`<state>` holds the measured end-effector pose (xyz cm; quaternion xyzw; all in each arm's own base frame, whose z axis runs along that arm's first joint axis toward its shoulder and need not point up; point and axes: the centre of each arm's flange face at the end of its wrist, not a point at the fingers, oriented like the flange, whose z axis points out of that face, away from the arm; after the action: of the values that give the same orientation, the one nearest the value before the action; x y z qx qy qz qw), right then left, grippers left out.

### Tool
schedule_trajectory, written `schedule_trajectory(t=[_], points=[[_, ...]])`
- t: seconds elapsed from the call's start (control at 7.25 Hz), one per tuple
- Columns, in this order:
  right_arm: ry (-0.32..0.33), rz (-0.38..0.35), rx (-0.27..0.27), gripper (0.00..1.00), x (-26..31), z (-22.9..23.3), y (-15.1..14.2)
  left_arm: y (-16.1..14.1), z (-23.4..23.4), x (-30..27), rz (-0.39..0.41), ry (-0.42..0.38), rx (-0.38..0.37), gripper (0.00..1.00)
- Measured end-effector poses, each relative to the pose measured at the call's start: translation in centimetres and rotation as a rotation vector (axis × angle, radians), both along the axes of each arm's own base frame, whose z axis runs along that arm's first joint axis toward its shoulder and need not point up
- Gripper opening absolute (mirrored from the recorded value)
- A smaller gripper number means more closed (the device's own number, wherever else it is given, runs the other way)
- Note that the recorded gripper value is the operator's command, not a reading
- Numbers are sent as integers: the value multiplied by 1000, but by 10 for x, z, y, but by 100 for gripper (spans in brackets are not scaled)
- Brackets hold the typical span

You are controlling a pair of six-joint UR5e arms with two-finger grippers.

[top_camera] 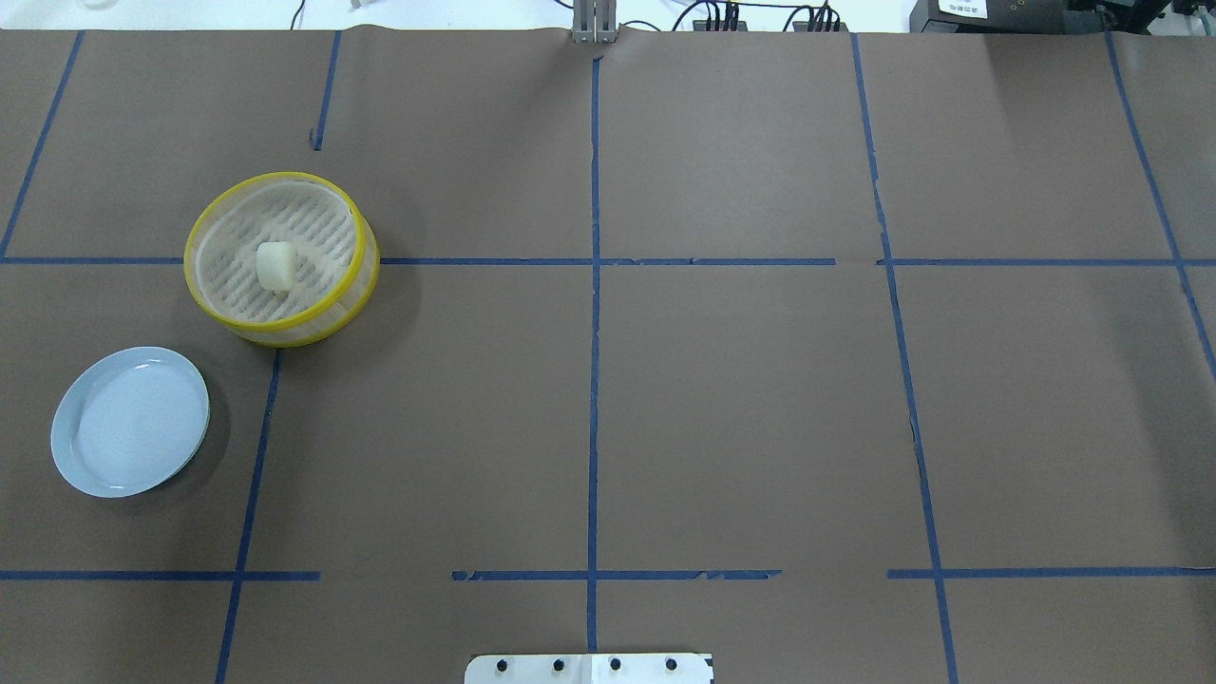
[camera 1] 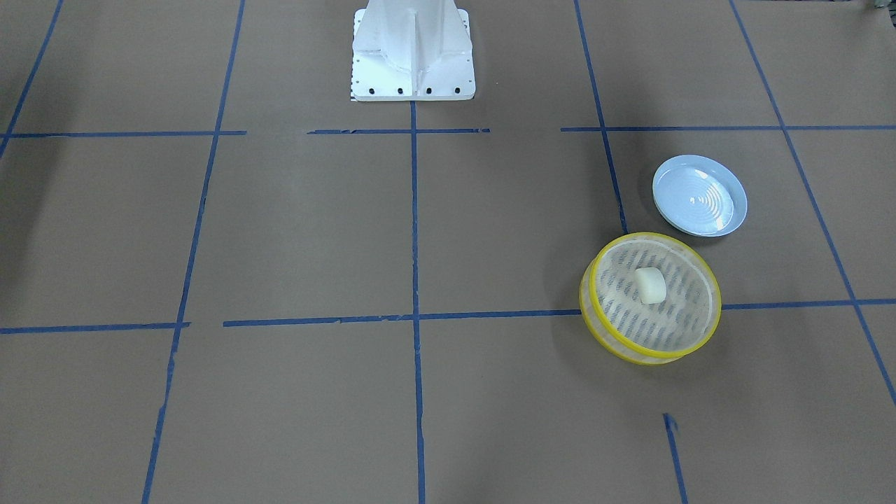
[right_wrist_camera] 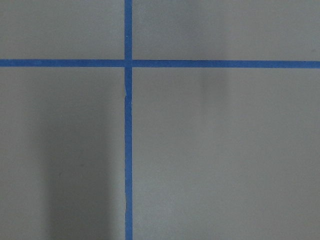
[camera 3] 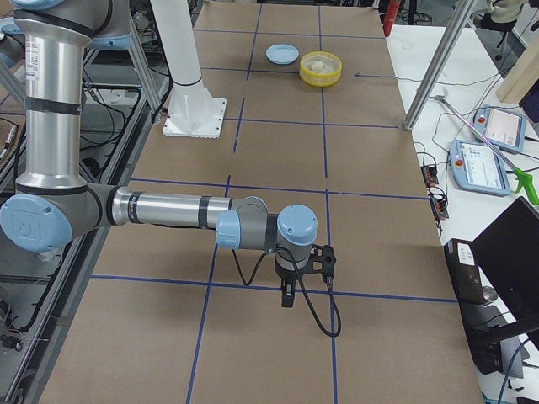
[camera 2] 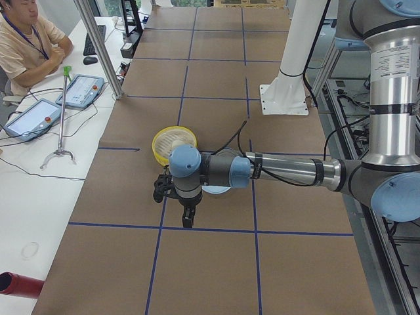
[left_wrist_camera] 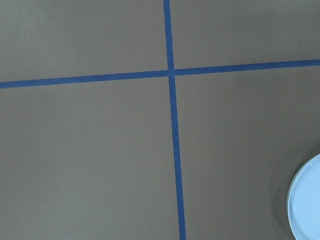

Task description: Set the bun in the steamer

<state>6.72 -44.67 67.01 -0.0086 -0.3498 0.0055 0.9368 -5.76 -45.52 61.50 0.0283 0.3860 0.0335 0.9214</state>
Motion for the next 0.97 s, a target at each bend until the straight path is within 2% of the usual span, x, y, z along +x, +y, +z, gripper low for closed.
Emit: schedule_trajectory(t=[0.97], points=[[0,0,0,100,0,0,0,6,-8,-2,-5,8,-21,100]])
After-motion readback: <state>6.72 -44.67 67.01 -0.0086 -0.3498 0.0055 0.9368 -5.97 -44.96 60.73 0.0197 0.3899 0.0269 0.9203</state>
